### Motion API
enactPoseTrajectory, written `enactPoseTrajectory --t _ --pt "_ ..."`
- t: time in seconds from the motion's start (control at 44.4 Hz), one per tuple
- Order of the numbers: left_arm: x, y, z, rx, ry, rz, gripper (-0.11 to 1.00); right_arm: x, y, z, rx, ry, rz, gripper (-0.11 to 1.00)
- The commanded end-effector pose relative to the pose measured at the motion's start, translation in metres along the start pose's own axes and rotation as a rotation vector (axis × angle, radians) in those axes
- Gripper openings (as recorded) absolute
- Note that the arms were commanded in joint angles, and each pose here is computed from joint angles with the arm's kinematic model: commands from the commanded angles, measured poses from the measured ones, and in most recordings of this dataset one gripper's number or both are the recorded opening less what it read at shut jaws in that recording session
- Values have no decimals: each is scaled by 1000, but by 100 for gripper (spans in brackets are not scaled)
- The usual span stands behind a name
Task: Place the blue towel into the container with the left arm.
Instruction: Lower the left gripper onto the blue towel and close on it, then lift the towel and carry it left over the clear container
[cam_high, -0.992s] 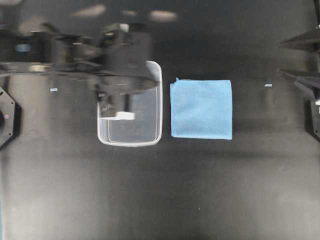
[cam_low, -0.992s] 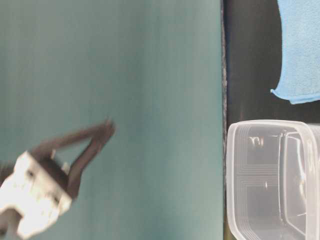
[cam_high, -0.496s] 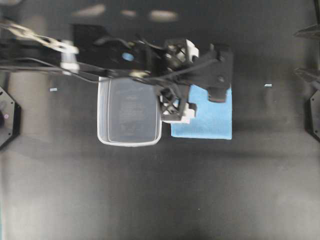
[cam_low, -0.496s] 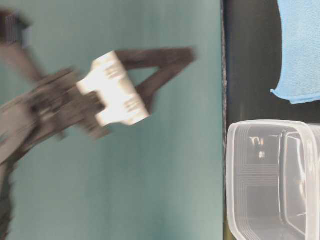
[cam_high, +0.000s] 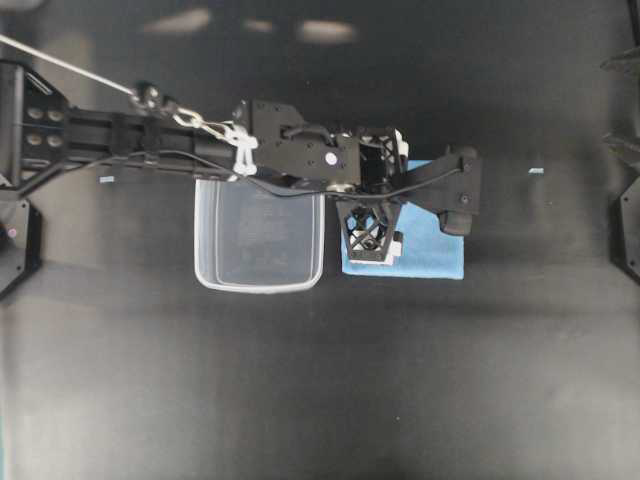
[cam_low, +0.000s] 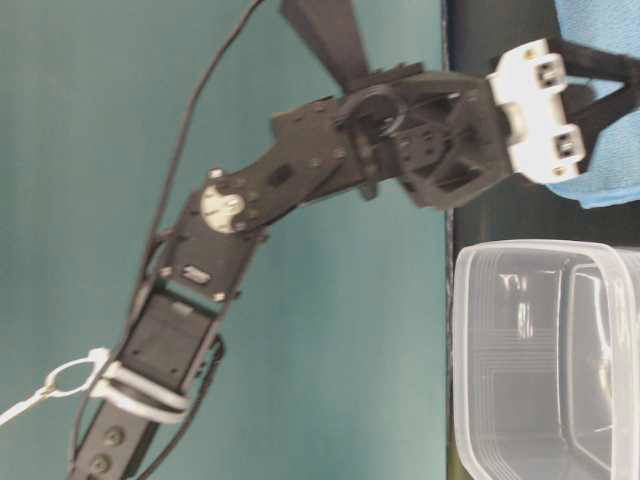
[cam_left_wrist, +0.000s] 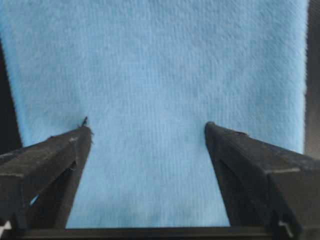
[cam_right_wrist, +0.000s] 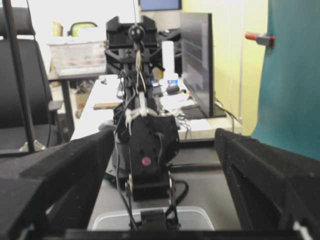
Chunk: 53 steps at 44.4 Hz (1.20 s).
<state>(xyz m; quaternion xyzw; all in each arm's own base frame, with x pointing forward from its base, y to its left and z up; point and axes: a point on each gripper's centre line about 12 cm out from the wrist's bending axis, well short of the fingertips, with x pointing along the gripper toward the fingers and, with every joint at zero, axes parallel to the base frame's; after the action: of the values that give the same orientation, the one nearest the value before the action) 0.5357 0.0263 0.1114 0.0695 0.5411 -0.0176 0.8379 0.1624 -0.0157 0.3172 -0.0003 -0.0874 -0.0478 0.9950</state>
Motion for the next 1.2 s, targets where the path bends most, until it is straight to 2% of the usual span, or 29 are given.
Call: enactPoseTrajectory --t 0.0,0.113,0.225,0.316,0.428,0.474,0.519,0.676,0.857,0.992,1.172 --pt "0 0 7 4 -35 5 87 2 0 6 5 -15 0 78" --pt "2 -1 7 5 -40 5 84 2 0 6 0 -14 -1 78" --pt "4 -4 4 13 -29 2 73 2 0 6 -2 -14 -1 78" --pt "0 -7 8 24 -38 0 52 2 0 6 -2 -15 -1 78" --pt "-17 -9 18 39 -72 3 18 2 0 6 -3 -15 -1 78" --pt "-26 -8 23 40 -93 7 9 2 0 6 -3 -14 -1 78" --pt "-33 -6 26 39 -106 11 4 2 0 6 -3 -14 -1 78" --pt "-89 3 48 27 -208 32 4 2 0 6 -3 -18 -1 78" --pt "-167 7 57 24 -277 48 4 2 0 6 -3 -15 -1 78" --pt "-230 9 48 17 -279 51 4 1 0 6 -3 -17 -1 78" --pt "-278 7 15 10 -207 43 4 2 0 6 -3 -14 -1 78"
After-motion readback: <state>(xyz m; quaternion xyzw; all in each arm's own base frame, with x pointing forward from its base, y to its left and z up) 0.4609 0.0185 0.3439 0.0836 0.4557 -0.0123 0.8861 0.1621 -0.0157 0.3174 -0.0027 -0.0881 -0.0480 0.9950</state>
